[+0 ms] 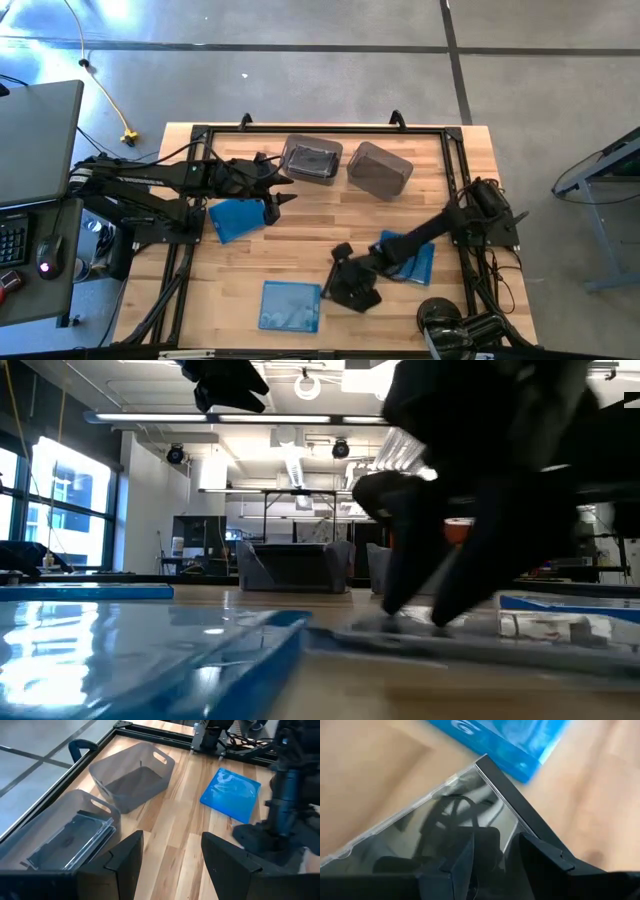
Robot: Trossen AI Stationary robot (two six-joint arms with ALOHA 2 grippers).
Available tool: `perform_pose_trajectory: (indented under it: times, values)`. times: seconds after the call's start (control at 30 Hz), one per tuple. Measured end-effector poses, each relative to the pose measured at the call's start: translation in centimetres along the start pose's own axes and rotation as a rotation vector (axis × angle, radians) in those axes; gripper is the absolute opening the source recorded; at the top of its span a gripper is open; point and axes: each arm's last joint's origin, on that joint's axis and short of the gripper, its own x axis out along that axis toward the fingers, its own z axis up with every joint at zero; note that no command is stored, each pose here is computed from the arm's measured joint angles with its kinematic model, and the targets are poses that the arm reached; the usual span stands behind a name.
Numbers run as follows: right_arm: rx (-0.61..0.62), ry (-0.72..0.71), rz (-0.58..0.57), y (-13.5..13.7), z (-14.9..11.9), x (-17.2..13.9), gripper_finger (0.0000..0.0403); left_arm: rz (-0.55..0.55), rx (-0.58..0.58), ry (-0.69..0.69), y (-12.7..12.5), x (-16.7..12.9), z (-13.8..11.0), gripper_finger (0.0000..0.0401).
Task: Pick & place jewel cases by type
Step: Put the black CD case into the left black bin
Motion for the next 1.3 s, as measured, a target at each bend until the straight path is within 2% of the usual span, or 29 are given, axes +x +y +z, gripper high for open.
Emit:
perform_pose_trajectory:
  times: [0.13, 0.23, 0.37, 0.53, 0.73, 0.83, 1.03, 1.17, 1.3]
  values:
    - [0.034, 0.022, -0.080, -3.5, -0.7, -0.1, 0.0156, 0.001, 0.002, 0.005, 0.0, 0.0, 0.0, 0.0198]
    - [0.011, 0.028, -0.162, -6.2, -1.3, -0.2, 0.0156, 0.005, 0.000, 0.022, 0.0, 0.0, -0.2, 0.0198]
    - [-0.027, -0.009, -0.284, -9.6, -1.7, -0.6, 0.0156, 0.013, 0.009, 0.059, 0.1, 0.0, -0.6, 0.0198]
    - [0.026, -0.087, -0.382, -12.6, -1.9, -1.2, 0.0156, 0.009, 0.020, 0.109, 0.2, -0.1, -1.0, 0.0198]
    - [-0.019, -0.020, -0.445, -12.6, -1.6, -2.8, 0.0156, 0.042, 0.063, 0.282, 0.2, 1.3, -2.7, 0.0198]
    - [0.034, 0.044, -0.427, -12.3, -1.9, -3.9, 0.0156, 0.043, 0.081, 0.380, 0.0, 2.6, -3.7, 0.0198]
    - [0.151, 0.192, -0.408, -11.7, -3.0, -5.8, 0.0156, -0.043, 0.122, 0.488, -0.8, 5.9, -5.2, 0.0198]
    - [0.169, 0.308, -0.374, -11.8, -4.3, -6.4, 0.0156, -0.143, 0.176, 0.517, -1.5, 8.2, -6.1, 0.0198]
    - [0.237, 0.330, -0.305, -12.3, -5.1, -6.6, 0.0156, -0.281, 0.223, 0.531, -2.2, 10.5, -7.1, 0.0198]
